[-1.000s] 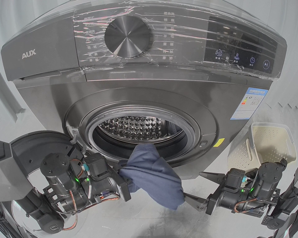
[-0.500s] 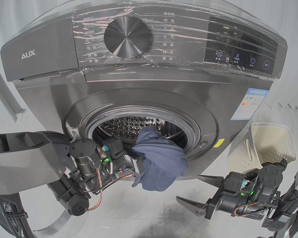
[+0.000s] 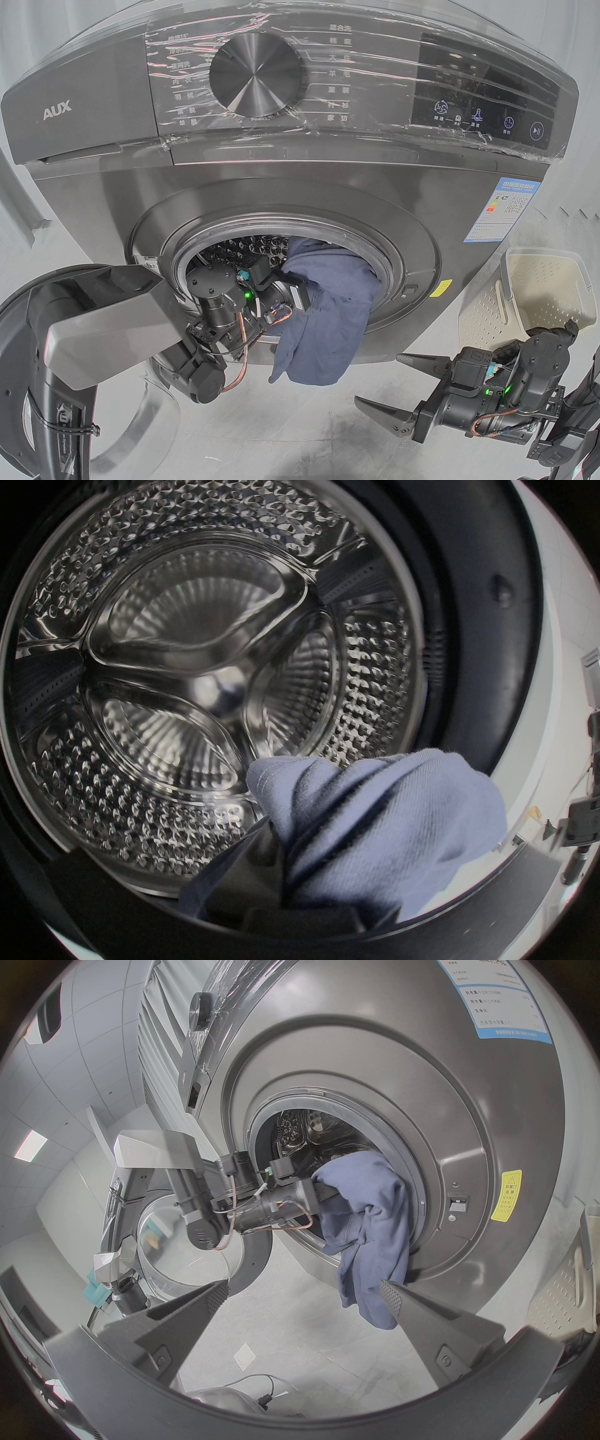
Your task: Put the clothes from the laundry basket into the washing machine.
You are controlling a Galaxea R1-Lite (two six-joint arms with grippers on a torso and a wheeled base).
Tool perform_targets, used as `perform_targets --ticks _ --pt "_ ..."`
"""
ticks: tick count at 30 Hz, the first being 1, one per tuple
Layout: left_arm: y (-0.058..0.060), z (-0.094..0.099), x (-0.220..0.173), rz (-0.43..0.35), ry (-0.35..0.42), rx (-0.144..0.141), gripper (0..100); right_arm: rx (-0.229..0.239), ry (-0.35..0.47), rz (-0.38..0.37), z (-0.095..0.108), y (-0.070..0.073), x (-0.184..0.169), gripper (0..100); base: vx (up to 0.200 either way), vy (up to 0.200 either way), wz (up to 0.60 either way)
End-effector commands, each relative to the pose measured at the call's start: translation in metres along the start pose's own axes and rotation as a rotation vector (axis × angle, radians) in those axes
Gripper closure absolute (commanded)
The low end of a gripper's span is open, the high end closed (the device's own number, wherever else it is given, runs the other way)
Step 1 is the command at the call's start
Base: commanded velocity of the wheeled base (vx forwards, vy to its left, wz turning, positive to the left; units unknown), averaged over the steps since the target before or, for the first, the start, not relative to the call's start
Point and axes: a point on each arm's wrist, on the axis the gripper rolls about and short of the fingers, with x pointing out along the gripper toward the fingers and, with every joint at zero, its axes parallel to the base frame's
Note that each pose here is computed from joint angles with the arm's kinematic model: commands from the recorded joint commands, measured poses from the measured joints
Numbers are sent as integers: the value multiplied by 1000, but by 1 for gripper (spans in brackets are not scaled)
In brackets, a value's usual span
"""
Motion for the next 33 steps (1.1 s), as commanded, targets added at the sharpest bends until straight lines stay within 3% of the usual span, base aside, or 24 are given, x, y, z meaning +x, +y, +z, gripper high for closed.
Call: perform_targets --ticks 1,6,19,20,25,33 --pt "26 -14 26 95 -51 11 100 0 2 1 0 0 0 0 0 0 0" --pt "27 -4 37 125 -86 10 100 0 3 1 -1 0 0 0 0 0 0" --pt "31 -5 48 152 -111 10 100 5 2 4 0 1 0 0 0 0 0" --pt "37 -1 49 165 -112 11 100 5 -1 6 0 1 1 0 0 0 0" --pt "45 4 56 202 -122 8 100 1 4 25 -1 6 1 0 0 0 0" --pt "43 6 60 204 -135 1 100 2 6 28 -1 6 1 0 0 0 0"
